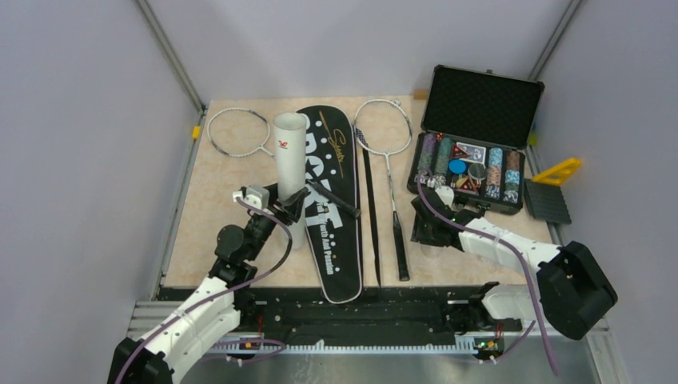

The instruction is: Pack up the badminton gear

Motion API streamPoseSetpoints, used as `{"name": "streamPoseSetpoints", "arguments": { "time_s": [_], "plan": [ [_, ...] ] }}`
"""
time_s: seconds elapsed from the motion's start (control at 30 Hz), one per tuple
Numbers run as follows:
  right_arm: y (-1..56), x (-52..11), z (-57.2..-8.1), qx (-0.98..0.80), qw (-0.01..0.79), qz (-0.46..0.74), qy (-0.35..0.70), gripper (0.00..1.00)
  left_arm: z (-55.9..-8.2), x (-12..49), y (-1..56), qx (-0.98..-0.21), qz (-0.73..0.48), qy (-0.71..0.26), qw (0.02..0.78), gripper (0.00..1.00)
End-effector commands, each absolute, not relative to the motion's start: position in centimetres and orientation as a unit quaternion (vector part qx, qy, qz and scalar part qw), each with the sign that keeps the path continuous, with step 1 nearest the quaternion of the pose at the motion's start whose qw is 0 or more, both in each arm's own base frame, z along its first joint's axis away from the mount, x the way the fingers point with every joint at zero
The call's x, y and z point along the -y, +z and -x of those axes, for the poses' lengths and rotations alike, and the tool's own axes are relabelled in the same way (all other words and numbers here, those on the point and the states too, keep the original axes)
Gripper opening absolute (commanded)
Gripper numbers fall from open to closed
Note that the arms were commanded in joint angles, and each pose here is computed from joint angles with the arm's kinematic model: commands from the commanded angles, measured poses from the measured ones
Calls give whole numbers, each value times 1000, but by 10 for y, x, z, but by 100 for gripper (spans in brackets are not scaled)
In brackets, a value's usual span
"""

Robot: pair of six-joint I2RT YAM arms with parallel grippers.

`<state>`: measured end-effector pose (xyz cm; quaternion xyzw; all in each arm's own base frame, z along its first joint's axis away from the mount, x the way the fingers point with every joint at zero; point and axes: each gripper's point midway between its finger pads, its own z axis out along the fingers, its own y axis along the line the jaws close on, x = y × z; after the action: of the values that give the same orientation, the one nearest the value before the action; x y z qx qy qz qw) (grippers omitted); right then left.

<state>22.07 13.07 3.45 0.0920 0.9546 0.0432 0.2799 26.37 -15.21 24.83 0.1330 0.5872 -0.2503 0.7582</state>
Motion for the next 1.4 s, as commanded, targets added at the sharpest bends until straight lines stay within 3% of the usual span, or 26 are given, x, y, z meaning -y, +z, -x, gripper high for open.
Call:
{"name": "streamPoseSetpoints", "arguments": {
  "time_s": [0.0, 0.13, 0.47, 0.77, 0.9, 1.07, 1.37],
  "plan": [
    [30, -137, -220, -958, 264, -101, 55, 40, -260, 150, 281, -541, -124, -261, 790, 18],
    [25, -136, -213, -963, 245, -99, 49, 30, -261, 150, 281, -541, -124, -260, 790, 18],
    [18, -124, -201, -969, 222, -110, 20, 20, -264, 149, 280, -545, -117, -255, 790, 17],
    [38, -126, -222, -957, 267, -107, 22, 0, -265, 149, 280, -546, -119, -255, 789, 17],
    [78, -134, -242, -941, 323, -87, 49, 0, -265, 154, 278, -546, -129, -261, 786, 17],
    [147, -169, -256, -907, 391, -11, 155, 0, -263, 164, 275, -545, -158, -270, 777, 17],
    [295, -216, -221, -801, 469, 146, 342, 0, -225, 207, 260, -504, -323, -325, 732, 18]
  ]
}}
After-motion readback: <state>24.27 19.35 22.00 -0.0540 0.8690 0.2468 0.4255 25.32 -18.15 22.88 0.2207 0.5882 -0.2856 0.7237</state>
